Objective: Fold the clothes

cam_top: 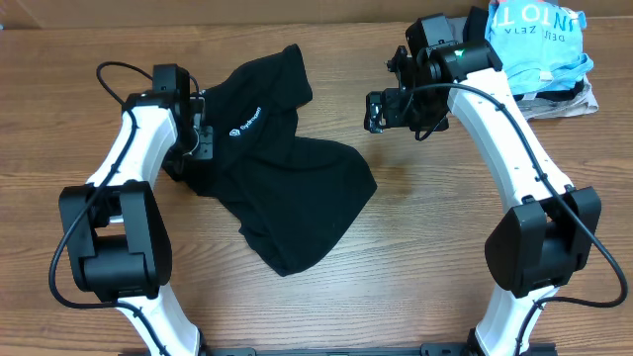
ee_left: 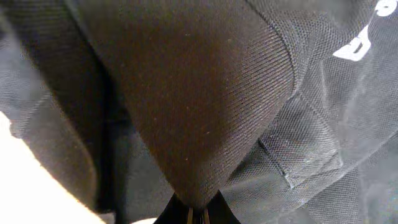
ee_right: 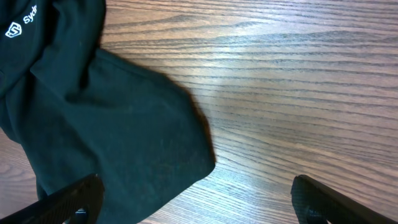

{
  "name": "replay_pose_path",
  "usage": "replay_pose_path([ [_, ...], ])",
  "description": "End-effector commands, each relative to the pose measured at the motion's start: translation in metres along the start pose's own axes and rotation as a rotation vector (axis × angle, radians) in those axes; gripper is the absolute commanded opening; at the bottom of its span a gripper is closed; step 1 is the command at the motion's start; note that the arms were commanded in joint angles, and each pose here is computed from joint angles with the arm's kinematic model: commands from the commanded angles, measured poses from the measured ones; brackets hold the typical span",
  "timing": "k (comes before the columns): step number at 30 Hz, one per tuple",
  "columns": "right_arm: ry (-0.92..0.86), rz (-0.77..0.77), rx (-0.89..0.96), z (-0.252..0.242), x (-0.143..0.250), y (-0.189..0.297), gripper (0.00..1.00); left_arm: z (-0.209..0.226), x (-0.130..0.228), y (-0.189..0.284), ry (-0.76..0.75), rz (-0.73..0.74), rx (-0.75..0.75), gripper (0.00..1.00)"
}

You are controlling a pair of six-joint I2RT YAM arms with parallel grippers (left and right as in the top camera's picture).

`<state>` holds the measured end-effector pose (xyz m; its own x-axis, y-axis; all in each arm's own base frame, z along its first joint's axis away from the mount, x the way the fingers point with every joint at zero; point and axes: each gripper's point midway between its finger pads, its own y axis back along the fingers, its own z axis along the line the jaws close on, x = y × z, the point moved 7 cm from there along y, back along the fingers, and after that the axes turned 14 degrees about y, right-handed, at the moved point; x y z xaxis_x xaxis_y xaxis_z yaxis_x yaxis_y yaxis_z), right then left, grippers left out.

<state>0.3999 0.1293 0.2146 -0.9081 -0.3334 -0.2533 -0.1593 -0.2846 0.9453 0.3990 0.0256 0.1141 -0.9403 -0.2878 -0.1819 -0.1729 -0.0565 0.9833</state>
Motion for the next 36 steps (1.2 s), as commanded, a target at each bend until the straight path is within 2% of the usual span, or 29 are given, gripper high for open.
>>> replay_pose_path([
  [1, -0.007, 0.002, 0.008, -0.003, 0.000, -0.002, 1.00, 0.005, -0.039, 0.040, 0.065, -0.147, 0.017, 0.04],
  [6, -0.007, 0.001, 0.008, -0.003, 0.000, -0.002, 1.00, 0.016, -0.097, 0.095, 0.122, -0.417, 0.066, 0.04],
  [9, -0.007, 0.002, 0.007, -0.002, 0.000, -0.002, 1.00, 0.026, -0.124, 0.110, 0.152, -0.576, 0.090, 0.04],
  [10, -0.007, 0.002, 0.007, -0.002, 0.000, -0.002, 1.00, 0.028, -0.128, 0.110, 0.159, -0.596, 0.092, 0.11],
  [11, -0.007, 0.002, 0.007, -0.002, 0.000, -0.002, 1.00, 0.031, -0.130, 0.111, 0.163, -0.606, 0.093, 0.52],
  [12, -0.007, 0.002, 0.007, -0.002, 0.000, -0.002, 1.00, 0.033, -0.131, 0.111, 0.167, -0.606, 0.091, 0.83],
  [13, -0.007, 0.002, 0.005, -0.002, 0.000, -0.002, 1.00, 0.035, -0.129, 0.110, 0.169, -0.596, 0.086, 1.00],
  [17, -0.007, 0.000, -0.010, -0.001, 0.000, -0.002, 1.00, 0.041, -0.115, 0.107, 0.175, -0.499, 0.095, 1.00],
  [22, -0.020, 0.051, -0.024, 0.001, 0.009, -0.002, 0.99, 0.038, -0.075, 0.098, 0.167, -0.239, 0.164, 1.00],
  [26, -0.025, 0.118, -0.033, 0.005, 0.022, -0.013, 0.98, 0.038, -0.044, 0.091, 0.168, -0.064, 0.145, 1.00],
  [31, 0.002, 0.183, -0.044, 0.013, 0.043, -0.055, 0.97, 0.040, -0.037, 0.091, 0.144, -0.021, 0.133, 1.00],
  [36, 0.054, 0.165, -0.049, 0.016, 0.058, -0.096, 0.87, 0.040, -0.037, 0.091, 0.144, -0.022, 0.133, 1.00],
])
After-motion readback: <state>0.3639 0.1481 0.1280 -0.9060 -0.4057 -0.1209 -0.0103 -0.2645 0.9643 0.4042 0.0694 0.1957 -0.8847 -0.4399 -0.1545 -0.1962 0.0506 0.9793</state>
